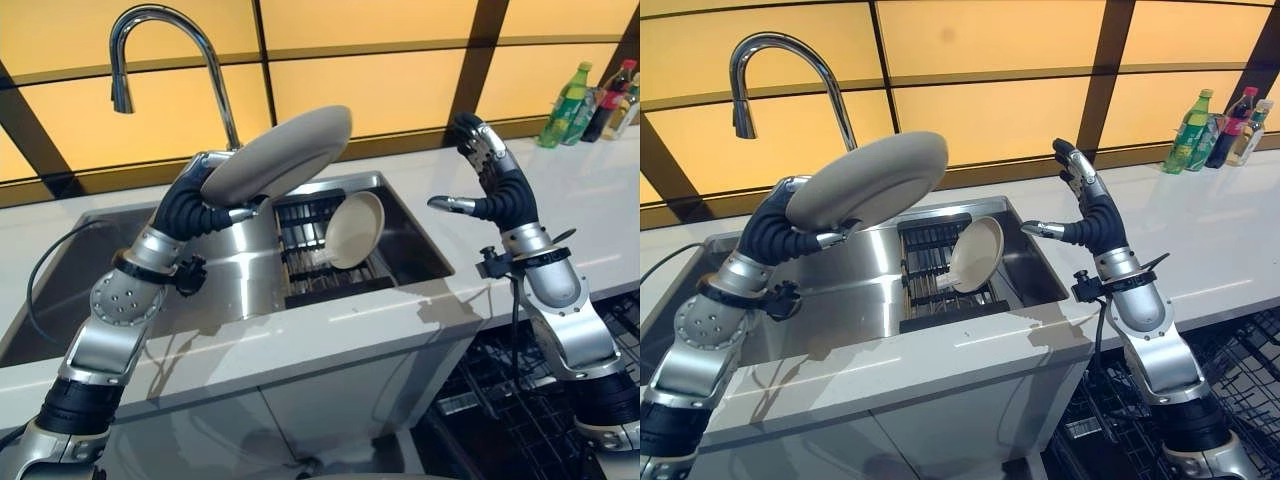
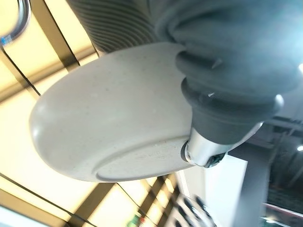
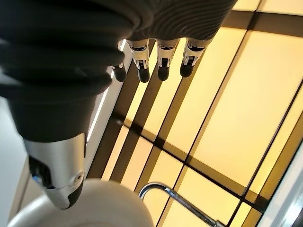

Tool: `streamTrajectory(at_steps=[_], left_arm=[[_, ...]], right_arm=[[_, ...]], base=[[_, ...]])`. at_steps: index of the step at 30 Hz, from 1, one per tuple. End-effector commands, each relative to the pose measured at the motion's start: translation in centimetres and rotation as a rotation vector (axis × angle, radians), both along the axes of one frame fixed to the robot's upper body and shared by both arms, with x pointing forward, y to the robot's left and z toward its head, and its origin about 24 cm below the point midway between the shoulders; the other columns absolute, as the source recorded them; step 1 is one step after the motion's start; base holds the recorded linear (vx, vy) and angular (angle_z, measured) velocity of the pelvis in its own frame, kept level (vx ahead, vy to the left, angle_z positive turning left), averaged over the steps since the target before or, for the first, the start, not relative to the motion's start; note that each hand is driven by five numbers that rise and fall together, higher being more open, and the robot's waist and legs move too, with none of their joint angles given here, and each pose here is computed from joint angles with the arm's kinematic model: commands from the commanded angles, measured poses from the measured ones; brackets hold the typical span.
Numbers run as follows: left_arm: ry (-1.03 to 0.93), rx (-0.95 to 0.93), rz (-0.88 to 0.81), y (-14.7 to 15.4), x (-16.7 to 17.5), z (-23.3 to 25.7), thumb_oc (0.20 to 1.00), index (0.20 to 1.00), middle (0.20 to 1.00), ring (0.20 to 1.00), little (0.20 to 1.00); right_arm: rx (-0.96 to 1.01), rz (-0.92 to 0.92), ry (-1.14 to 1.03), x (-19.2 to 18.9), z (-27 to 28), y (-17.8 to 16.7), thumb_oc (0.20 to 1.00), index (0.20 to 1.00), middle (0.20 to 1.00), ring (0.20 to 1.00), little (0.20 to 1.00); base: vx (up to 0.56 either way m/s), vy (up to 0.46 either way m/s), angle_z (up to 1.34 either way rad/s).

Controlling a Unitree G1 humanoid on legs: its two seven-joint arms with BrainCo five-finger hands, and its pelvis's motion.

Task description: Pick up plates and place into dishwasher.

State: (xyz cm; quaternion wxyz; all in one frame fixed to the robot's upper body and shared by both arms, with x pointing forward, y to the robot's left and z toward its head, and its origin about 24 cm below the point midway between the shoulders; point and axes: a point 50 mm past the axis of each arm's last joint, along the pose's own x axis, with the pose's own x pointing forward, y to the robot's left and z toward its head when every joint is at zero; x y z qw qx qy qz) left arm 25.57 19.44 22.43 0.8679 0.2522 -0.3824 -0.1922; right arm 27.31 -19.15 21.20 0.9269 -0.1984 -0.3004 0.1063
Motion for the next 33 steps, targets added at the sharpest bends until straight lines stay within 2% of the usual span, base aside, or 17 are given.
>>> streamTrajectory(at_steps=[1, 4, 10, 21, 33], left_arm=[[-0.018, 0.007, -0.157, -1.3, 0.1, 2.4, 0.2, 0.2, 0.2, 0.2, 0.2], [-0.011, 0.037, -0.189, -1.5, 0.2, 2.7, 0.2, 0.2, 0.2, 0.2, 0.2], [0.009, 0.053, -0.244, -1.7, 0.4, 3.2, 0.2, 0.2, 0.2, 0.2, 0.2], [0.074, 0.094, -0.335, -3.1, 0.8, 2.7, 0.2, 0.2, 0.2, 0.2, 0.2], [0.148, 0.108, -0.372, -4.0, 1.5, 2.0, 0.2, 0.2, 0.2, 0.2, 0.2]], right_arm=[[-0.076, 0.182, -0.143, -0.8, 3.6, 2.0, 1.0, 1.0, 1.0, 1.0, 1.0], [-0.118, 0.294, -0.101, -0.8, 3.7, 2.9, 1.0, 1.0, 1.0, 1.0, 1.0], [-0.162, 0.631, 0.021, -1.3, 3.4, 5.3, 1.0, 1.0, 1.0, 1.0, 1.0], [-0.122, 0.838, 0.07, -1.5, 3.4, 8.3, 1.0, 1.0, 1.0, 1.0, 1.0], [-0.214, 0.974, 0.163, -1.9, 1.8, 10.7, 1.0, 1.0, 1.0, 1.0, 1.0]], base=[[-0.05, -0.051, 0.08], [-0.04, -0.041, 0.07], [-0.02, -0.023, 0.02], [0.0, -0.006, 0.0], [0.01, 0.011, -0.01]])
